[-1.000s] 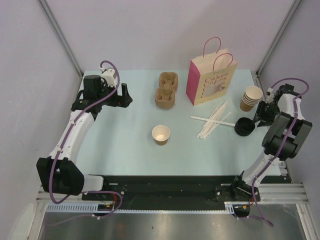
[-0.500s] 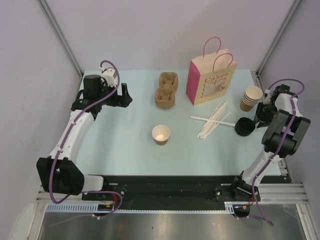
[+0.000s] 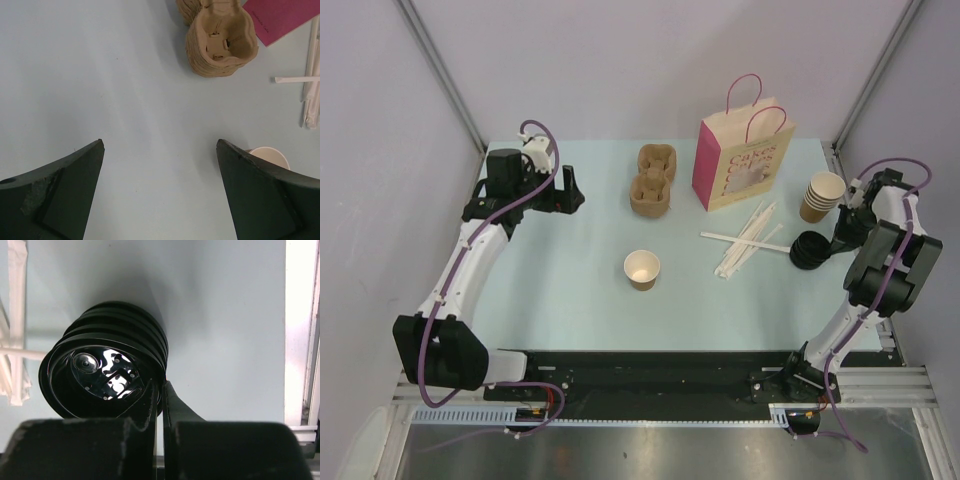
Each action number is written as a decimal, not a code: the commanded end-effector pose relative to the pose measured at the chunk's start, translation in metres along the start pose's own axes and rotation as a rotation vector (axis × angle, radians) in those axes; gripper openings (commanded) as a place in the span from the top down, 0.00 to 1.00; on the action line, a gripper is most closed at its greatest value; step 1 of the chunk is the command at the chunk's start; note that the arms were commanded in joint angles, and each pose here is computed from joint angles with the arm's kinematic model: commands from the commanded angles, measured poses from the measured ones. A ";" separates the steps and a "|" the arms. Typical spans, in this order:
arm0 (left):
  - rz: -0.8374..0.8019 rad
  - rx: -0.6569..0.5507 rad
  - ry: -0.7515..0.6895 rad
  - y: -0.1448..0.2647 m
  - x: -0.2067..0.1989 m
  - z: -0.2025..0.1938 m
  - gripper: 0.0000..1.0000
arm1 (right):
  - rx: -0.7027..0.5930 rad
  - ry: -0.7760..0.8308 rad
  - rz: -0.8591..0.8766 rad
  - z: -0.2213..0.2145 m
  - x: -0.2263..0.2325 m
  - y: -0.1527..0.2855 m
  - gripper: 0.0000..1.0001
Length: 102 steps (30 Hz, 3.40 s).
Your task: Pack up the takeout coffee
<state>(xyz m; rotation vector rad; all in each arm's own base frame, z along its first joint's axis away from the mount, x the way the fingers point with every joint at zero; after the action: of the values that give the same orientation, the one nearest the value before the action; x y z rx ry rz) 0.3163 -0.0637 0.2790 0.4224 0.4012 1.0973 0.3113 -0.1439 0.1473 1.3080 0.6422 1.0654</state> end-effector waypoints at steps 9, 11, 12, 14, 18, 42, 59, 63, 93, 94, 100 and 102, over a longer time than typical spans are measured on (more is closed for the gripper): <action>-0.032 -0.055 -0.032 0.011 -0.008 0.011 0.01 | -0.113 0.026 0.097 0.002 0.001 0.070 1.00; -0.034 -0.055 -0.029 0.011 -0.008 0.010 0.01 | -0.102 0.021 0.104 0.003 0.002 0.063 1.00; -0.032 -0.056 -0.029 0.011 -0.008 0.010 0.01 | -0.100 0.020 0.107 0.003 0.004 0.061 1.00; -0.065 -0.067 -0.033 0.014 -0.012 0.011 0.00 | -0.099 0.022 0.118 0.006 0.005 0.054 1.00; -0.184 -0.122 -0.092 0.013 -0.033 0.007 0.01 | -0.087 0.033 0.141 0.008 0.013 0.047 1.00; -0.435 -0.082 -0.278 -0.027 -0.138 0.014 0.01 | -0.058 0.121 -0.033 0.006 0.003 0.011 0.90; -0.446 -0.085 -0.300 -0.020 -0.138 0.009 0.01 | -0.036 0.145 0.044 -0.006 0.011 0.030 0.70; -0.443 -0.083 -0.305 -0.017 -0.136 0.003 0.01 | -0.064 0.176 0.036 -0.008 0.014 0.048 0.62; -0.481 -0.099 -0.275 -0.024 -0.142 0.010 0.00 | -0.030 0.098 -0.008 0.015 0.009 0.021 1.00; -0.502 -0.096 -0.271 -0.025 -0.145 0.009 0.00 | -0.031 0.098 0.009 0.015 0.009 0.023 1.00; -0.589 -0.066 -0.286 -0.035 -0.165 0.007 0.00 | -0.017 0.080 0.073 0.011 0.001 0.031 1.00; -0.631 -0.068 -0.295 -0.038 -0.177 0.009 0.01 | -0.011 0.074 0.099 0.009 0.002 0.032 1.00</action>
<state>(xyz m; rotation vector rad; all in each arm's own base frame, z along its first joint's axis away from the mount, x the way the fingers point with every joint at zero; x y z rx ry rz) 0.2812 -0.2164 0.2651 0.4243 0.2430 0.5207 0.3120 -0.1489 0.1580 1.3179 0.6872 1.1397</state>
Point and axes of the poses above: each gripper's point midway between its finger pads, its own y axis back along the fingers, its own x axis along the line the jaws close on, z = x × y, the point moved 8 cm from there along y, back along the fingers, and after that the axes turned 6 degrees about -y, right-handed, at the moved point
